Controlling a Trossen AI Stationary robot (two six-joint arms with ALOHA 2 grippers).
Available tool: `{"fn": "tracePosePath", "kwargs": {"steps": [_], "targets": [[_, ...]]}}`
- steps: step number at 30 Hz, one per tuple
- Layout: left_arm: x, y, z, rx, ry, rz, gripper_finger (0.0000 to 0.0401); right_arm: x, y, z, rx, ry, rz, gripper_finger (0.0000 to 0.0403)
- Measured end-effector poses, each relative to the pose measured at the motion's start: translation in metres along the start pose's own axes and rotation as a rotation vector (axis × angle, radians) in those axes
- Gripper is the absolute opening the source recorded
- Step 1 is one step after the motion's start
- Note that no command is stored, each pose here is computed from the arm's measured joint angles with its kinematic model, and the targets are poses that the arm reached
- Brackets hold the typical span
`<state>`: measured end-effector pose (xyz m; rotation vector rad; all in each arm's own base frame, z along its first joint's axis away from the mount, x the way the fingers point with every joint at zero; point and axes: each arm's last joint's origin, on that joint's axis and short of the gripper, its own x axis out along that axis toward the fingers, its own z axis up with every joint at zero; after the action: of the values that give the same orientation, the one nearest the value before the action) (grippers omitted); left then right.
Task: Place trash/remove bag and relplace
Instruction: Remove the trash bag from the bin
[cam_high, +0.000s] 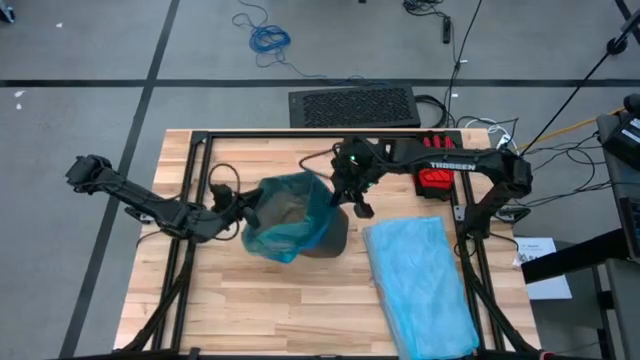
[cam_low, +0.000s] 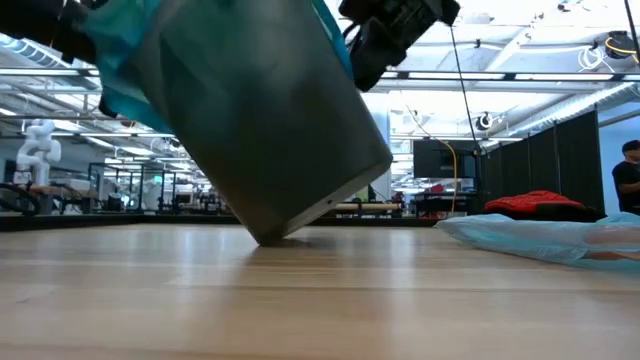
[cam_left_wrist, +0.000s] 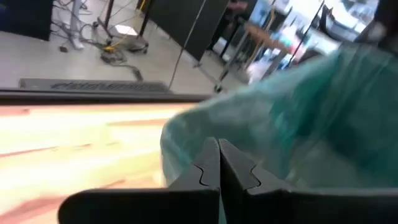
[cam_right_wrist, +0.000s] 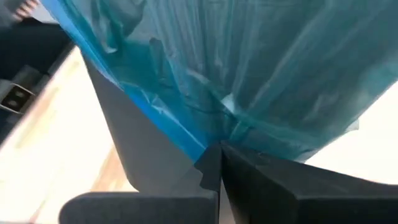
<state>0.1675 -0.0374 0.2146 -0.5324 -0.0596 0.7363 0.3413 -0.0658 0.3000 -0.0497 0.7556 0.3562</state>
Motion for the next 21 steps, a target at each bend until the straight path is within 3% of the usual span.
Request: {"fn": "tracePosePath", "kwargs": {"steps": [10,15,21], "targets": [[0.008,-0.003,0.008,0.008,0.033,-0.046,0.0000,-0.028,0.023,0.012,-0.056,-0.044,-0.065,0.0000],[0.008,-0.019,0.027,0.075,0.005,-0.084,0.0000,-0.039,0.023,0.009,-0.070,-0.001,-0.178,0.0000],[0.006,-0.040,0.056,0.176,-0.025,-0.137,0.0000,-0.049,0.025,0.009,-0.073,-0.004,-0.200,0.0000]]}}
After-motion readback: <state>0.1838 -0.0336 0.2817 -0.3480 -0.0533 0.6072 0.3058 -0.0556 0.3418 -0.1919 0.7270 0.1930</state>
